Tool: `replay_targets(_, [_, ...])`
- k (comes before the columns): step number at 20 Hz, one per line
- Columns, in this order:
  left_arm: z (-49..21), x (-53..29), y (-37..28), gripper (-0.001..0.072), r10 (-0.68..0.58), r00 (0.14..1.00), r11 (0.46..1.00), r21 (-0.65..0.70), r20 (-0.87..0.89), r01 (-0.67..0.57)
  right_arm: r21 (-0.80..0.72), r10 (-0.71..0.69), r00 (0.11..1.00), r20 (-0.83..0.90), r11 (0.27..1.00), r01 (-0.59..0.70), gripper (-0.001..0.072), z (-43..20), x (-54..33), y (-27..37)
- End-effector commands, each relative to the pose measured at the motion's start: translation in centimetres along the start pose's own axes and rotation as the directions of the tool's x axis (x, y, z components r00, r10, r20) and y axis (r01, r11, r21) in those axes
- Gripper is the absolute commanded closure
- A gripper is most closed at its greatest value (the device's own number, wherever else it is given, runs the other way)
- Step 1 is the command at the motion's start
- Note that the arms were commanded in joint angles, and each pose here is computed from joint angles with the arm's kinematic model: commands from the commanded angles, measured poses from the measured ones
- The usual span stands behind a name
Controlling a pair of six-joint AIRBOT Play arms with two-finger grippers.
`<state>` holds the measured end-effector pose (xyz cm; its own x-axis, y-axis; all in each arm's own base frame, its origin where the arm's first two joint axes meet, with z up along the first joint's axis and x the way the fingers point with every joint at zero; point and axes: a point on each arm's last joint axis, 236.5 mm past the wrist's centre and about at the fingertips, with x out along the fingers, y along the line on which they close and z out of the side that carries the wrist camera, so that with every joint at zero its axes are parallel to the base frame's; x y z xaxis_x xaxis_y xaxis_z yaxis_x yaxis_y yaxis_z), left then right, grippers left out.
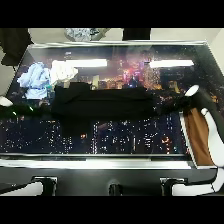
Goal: Fold the shirts.
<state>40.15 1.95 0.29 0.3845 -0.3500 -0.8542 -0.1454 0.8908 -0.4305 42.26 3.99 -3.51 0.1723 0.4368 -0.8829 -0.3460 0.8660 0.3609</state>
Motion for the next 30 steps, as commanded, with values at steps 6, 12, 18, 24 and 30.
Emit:
replay_targets(6, [9.1, -43.2, -23.0, 0.068, -0.296, 0.435, 0.891, 0.41, 0.85, -0.195, -0.11, -0.312, 0.387, 0.868, 0.64, 0.761, 0.0673, 10.8, -43.9, 14.3])
replay_targets(12, [-2.3, -54.7, -28.3, 0.068, -0.418, 0.203, 0.848, 0.46, 0.886, -0.261, 0.037, -0.297, 0.141, 0.944, 0.521, 0.853, 0.0673, -0.2, -54.0, 23.4])
replay_targets(18, [-3.8, -54.7, -28.5, 0.068, -0.422, 0.216, 0.844, 0.469, 0.88, -0.26, 0.056, -0.356, 0.172, 0.919, 0.549, 0.834, 0.0673, -1.8, -53.4, 22.6])
replay_targets(24, [6.0, -38.9, -22.3, 0.068, -0.244, 0.661, 0.888, 0.437, 0.71, -0.142, -0.18, -0.451, 0.657, 0.604, 0.727, 0.663, 0.0673, 3.2, -38.4, 12.2])
replay_targets(30, [9.1, -7.6, -10.0, 0.068, -0.081, 0.994, 0.973, 0.22, 0.067, 0.064, -0.182, -0.242, 0.97, -0.036, 0.956, 0.232, 0.0673, 5.0, -13.0, -1.5])
